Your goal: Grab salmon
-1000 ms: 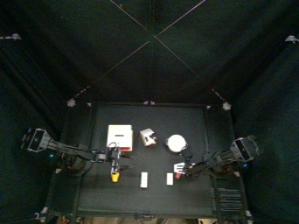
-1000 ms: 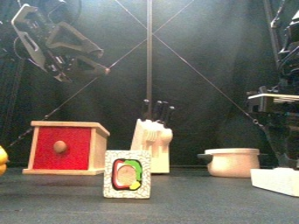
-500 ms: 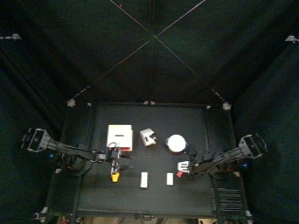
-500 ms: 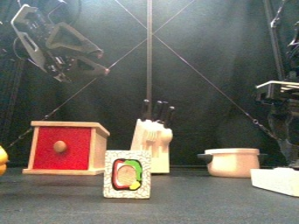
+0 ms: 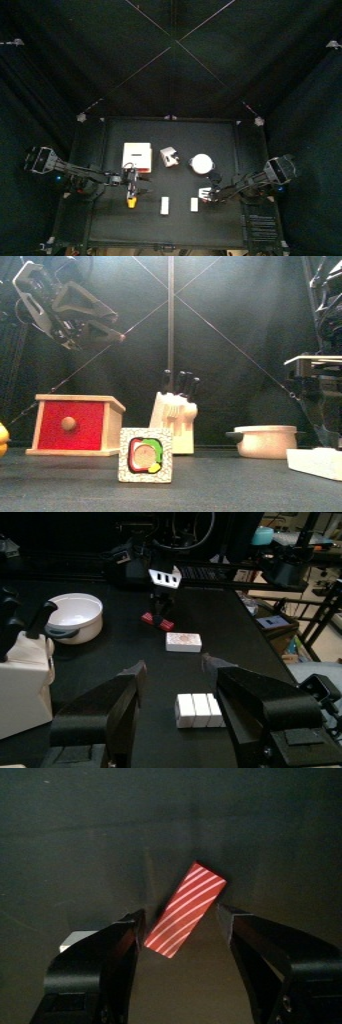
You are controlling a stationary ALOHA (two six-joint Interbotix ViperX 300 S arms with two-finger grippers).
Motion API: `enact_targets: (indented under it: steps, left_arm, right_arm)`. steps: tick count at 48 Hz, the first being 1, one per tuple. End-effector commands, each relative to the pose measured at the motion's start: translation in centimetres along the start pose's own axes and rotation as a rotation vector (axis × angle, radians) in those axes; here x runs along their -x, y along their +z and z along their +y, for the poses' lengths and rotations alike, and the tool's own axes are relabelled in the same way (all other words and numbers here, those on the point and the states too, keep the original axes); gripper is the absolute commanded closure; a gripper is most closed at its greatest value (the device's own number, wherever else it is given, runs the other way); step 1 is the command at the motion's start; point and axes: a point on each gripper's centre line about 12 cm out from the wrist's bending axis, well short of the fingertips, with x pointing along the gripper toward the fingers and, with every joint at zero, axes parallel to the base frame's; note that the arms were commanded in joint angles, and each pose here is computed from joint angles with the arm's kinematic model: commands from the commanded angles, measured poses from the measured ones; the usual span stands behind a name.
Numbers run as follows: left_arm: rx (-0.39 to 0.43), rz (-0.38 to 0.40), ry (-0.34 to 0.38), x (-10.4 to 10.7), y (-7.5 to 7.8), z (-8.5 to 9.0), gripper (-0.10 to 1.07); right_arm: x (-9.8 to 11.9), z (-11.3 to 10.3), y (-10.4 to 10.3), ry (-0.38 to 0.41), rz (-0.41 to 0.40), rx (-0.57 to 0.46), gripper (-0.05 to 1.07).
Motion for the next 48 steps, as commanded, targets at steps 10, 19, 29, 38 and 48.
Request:
enact_targets:
  steps: [10, 19, 29, 38, 48]
  left_arm:
    - [0.000, -0.015, -0.003, -0.2, 0.4, -0.1, 0.12]
    - [0.000, -0.015, -0.003, -0.2, 0.4, -0.1, 0.12]
    - [-0.001, -0.015, -0.003, -0.2, 0.4, -0.1, 0.12]
    - [0.000, -0.015, -0.003, -0.2, 0.4, -0.1, 0.12]
    - [-0.001, -0.015, -0.003, -0.2, 0.4, -0.1, 0.12]
  right_arm:
    - [-0.2, -0.2, -0.1, 0.005, 0.012, -0.004, 0.13]
    - [-0.7, -0.1, -0.2, 0.008, 0.016, 0.006, 0.19]
    - [-1.0, -0.3, -0.2, 0.004, 0.015, 0.011, 0.29]
    - [-0.9, -0.1, -0.7, 0.031, 0.033, 0.051, 0.31]
    - [-0.8, 0.0, -0.8, 0.038, 0.033, 0.083, 0.32]
